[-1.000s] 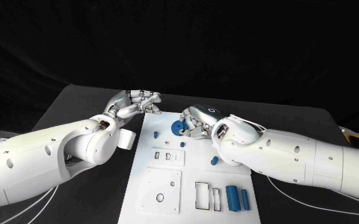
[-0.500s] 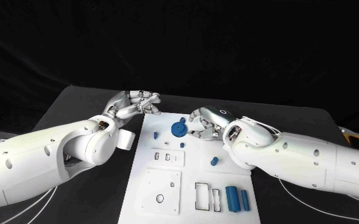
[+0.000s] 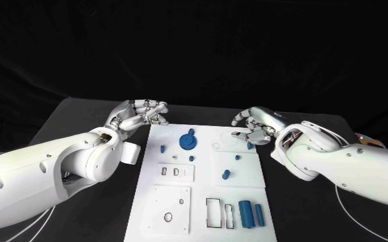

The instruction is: Assemble the parts on the task board

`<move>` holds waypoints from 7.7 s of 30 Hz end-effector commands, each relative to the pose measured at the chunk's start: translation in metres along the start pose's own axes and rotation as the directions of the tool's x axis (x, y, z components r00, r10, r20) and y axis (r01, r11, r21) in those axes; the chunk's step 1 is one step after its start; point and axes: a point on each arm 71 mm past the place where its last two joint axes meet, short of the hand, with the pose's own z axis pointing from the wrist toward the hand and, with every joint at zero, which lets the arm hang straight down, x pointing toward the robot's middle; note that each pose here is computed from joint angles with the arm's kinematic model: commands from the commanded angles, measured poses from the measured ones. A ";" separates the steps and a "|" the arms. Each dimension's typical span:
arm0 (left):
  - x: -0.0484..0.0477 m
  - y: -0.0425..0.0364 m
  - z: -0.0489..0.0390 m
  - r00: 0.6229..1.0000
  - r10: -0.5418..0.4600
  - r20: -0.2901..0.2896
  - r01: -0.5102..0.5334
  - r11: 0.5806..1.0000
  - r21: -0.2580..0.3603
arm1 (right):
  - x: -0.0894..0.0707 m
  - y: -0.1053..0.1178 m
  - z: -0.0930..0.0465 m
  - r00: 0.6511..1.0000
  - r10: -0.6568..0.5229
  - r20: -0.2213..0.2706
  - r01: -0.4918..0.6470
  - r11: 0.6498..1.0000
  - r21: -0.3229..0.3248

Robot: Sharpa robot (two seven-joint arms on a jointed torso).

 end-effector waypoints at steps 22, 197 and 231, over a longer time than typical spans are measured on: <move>0.0020 0.0014 0.0043 0.999 -0.017 -0.034 0.017 1.000 0.007 | 0.010 -0.068 -0.032 0.983 0.156 -0.100 -0.149 0.986 0.069; 0.0020 0.0111 0.0158 0.999 -0.010 -0.036 0.009 1.000 -0.027 | 0.139 0.125 0.000 0.979 0.043 -0.198 -0.080 0.980 -0.182; 0.0281 0.0600 0.0059 0.530 0.583 -0.615 -0.844 0.437 -0.313 | -0.001 -0.004 -0.019 0.878 0.474 0.066 -0.478 0.877 0.058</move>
